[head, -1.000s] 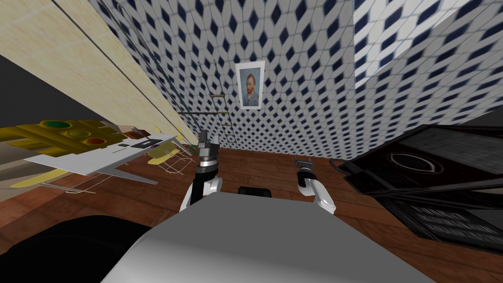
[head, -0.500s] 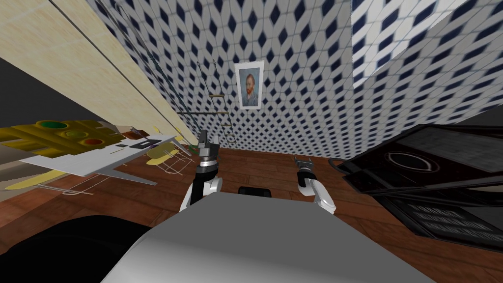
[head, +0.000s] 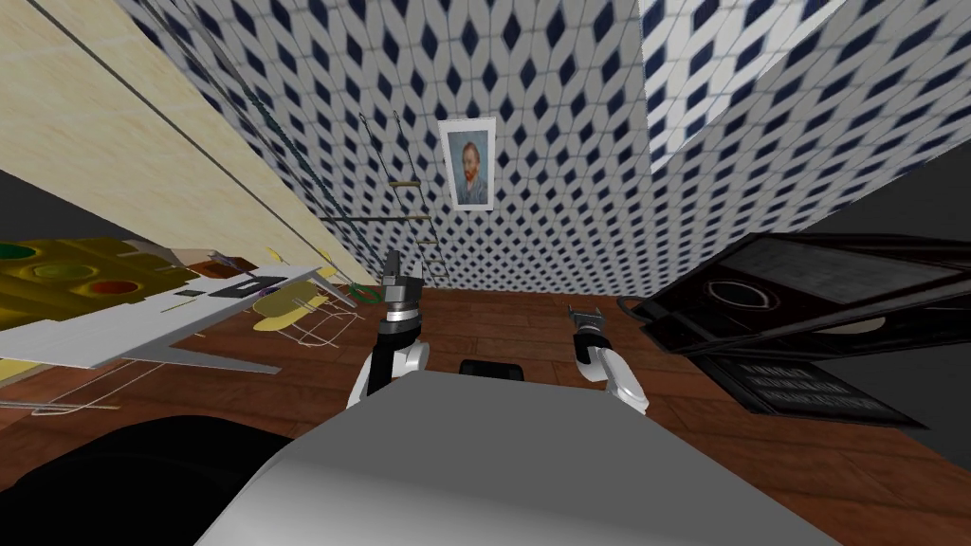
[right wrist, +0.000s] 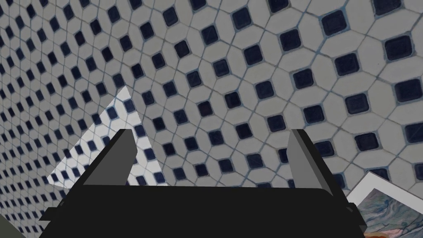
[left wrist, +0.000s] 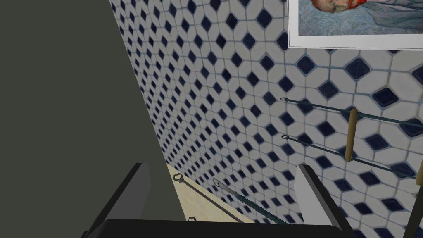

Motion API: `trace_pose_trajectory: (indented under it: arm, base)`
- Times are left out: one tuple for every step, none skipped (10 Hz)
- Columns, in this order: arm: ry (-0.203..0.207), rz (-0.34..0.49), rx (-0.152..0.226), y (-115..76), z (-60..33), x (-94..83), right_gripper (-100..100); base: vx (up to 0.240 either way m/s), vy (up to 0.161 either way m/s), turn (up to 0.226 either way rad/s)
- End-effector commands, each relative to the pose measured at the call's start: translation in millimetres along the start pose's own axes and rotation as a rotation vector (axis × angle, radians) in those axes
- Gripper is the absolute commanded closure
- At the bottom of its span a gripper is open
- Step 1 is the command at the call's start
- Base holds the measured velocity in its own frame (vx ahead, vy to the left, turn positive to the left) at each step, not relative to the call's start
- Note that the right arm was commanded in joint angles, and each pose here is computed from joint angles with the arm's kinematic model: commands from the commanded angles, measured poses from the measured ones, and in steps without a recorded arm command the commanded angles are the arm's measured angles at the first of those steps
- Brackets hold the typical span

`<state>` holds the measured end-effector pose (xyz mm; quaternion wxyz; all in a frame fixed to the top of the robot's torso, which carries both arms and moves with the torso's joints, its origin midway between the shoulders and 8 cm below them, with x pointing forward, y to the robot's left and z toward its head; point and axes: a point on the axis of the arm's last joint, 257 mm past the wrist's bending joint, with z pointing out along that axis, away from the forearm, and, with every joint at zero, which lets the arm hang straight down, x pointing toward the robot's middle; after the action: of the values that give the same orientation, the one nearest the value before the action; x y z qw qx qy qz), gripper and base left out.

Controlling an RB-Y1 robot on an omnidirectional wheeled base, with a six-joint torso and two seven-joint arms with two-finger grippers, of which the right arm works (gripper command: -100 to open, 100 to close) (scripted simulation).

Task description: Push the door open

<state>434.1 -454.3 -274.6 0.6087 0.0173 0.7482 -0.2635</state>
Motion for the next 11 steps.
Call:
trace_pose_trajectory:
  arm:
    - [0.014,-0.035,-0.009,0.7,-2.0,10.6,-100]
    - [0.021,-0.051,-0.014,1.1,-2.9,15.8,-100]
    - [0.025,-0.059,-0.016,1.3,-3.4,18.5,-100]
    - [0.032,-0.074,-0.021,1.8,-4.3,23.8,-100]
    - [0.039,-0.090,-0.026,2.2,-5.4,29.2,-100]
    - [0.044,-0.101,-0.030,2.6,-6.2,32.9,-100]
    - [0.050,-0.112,-0.034,2.9,-7.0,36.9,-100]
    - [0.055,-0.123,-0.038,3.3,-7.9,40.8,-100]
    - [0.055,-0.123,-0.038,3.3,-7.9,40.8,-100]
    - [0.061,-0.134,-0.042,3.7,-8.8,44.8,-100]
    - [0.061,-0.134,-0.042,3.7,-8.8,44.8,-100]
  base:
    - [-0.044,-0.088,-0.265]
    - [-0.041,-0.090,-0.257]
    - [-0.026,-0.056,-0.160]
    - [-0.023,-0.050,-0.141]
    - [-0.026,-0.058,-0.165]
    - [-0.030,-0.067,-0.189]
    - [-0.027,-0.059,-0.167]
    - [-0.026,-0.057,-0.163]
    - [-0.008,-0.018,-0.052]
    - [-0.006,-0.013,-0.036]
    - [-0.008,-0.019,-0.053]
